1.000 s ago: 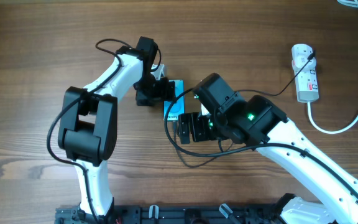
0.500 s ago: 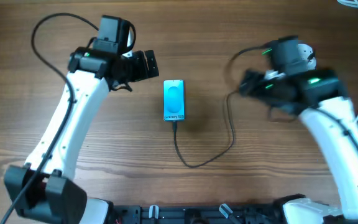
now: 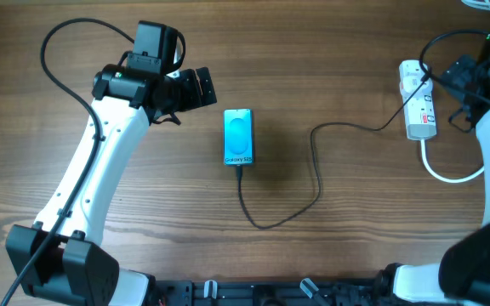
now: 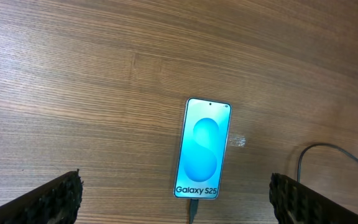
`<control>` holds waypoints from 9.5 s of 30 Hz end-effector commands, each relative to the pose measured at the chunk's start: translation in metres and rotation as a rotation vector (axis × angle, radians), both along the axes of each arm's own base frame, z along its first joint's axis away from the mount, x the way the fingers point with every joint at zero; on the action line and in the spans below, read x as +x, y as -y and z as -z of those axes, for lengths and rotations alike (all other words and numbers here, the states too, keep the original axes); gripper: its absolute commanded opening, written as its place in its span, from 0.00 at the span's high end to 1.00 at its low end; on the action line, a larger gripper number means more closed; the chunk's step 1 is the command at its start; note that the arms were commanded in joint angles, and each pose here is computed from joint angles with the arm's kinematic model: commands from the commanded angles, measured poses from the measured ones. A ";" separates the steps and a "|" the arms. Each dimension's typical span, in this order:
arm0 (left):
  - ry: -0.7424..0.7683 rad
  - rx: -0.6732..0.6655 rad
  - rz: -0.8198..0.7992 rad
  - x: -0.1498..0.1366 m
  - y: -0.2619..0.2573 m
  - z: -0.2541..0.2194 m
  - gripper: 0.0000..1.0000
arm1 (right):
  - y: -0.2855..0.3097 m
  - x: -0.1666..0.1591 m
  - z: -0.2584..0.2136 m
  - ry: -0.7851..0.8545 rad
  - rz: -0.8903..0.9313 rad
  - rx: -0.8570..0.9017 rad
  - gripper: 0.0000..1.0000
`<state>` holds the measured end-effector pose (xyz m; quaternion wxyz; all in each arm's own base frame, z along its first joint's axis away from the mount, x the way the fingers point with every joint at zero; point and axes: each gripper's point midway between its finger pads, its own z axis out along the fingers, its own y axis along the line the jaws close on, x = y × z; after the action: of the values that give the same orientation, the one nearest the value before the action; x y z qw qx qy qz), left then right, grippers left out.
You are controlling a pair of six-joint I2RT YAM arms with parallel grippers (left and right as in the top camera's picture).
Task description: Plug charger to phone and switch on socket
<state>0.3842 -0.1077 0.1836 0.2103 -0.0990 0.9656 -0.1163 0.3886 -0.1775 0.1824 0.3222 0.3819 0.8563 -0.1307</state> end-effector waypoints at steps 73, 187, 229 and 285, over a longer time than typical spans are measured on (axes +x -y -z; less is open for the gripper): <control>-0.008 0.010 -0.016 0.001 -0.003 0.004 0.00 | 0.039 0.029 0.123 -0.112 -0.068 0.143 0.00; -0.008 0.010 -0.016 0.001 -0.003 0.004 0.00 | -0.215 -0.234 -0.114 0.571 -0.960 -0.090 0.00; -0.008 0.010 -0.016 0.001 -0.003 0.004 0.00 | -0.200 -0.143 0.006 0.839 -0.889 -0.328 0.00; 0.444 -0.029 -0.016 -0.176 -0.063 -0.001 0.00 | -0.200 -0.143 0.006 0.839 -0.889 -0.328 0.00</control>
<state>0.2128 -0.0486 0.1838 0.4029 -0.0770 0.9017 -0.1370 0.2456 0.0233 0.1747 0.7040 -0.0453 0.7067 0.0542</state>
